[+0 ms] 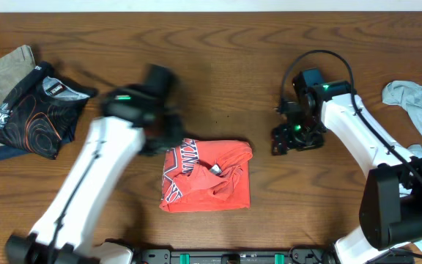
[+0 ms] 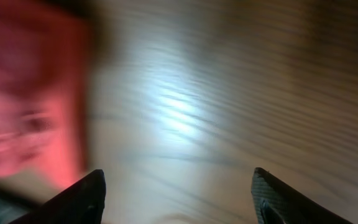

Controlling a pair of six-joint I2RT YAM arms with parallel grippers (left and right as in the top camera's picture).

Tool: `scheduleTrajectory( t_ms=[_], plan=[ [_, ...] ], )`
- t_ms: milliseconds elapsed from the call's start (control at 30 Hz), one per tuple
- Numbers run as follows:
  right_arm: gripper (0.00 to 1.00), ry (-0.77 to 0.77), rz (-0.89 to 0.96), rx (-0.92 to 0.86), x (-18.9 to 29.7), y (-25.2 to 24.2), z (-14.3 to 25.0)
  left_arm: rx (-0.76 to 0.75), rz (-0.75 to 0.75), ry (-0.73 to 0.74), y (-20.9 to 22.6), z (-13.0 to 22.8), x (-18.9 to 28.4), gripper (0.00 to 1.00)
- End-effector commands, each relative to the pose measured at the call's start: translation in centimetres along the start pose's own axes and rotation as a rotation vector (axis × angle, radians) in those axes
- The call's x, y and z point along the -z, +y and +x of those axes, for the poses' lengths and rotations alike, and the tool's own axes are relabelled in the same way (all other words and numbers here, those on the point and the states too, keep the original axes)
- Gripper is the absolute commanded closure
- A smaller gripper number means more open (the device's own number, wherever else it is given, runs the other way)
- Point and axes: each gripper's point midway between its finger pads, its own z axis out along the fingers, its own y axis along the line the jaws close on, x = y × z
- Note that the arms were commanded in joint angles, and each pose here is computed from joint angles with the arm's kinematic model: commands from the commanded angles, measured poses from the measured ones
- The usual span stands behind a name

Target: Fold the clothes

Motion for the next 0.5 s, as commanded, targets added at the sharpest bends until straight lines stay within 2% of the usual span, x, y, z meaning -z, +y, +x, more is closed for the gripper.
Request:
scheduleTrajectory(
  t_ms=[0, 100, 200, 300, 467],
  plan=[
    [0.27, -0.036, -0.365, 0.190, 1.0, 7.8, -0.2, 0.094, -0.034, -0.108, 4.4, -2.7, 2.7, 0.48],
    [0.27, -0.032, -0.407, 0.272, 0.6, 10.7, 0.1, 0.241, -0.047, -0.136, 8.3, -3.8, 3.9, 0.37],
    [0.26, -0.040, -0.408, 0.375, -0.2, 13.3, 0.3, 0.317, -0.052, -0.127, 10.8, -4.1, 4.2, 0.33],
    [0.24, -0.077, -0.396, 0.478, -1.0, 15.9, -0.1, 0.334, -0.050, -0.117, 12.0, -4.0, 4.4, 0.32],
    [0.12, -0.150, -0.238, 0.549, -2.9, 18.2, -1.1, 0.310, -0.056, -0.112, 12.5, -3.9, 4.4, 0.32]
  ],
)
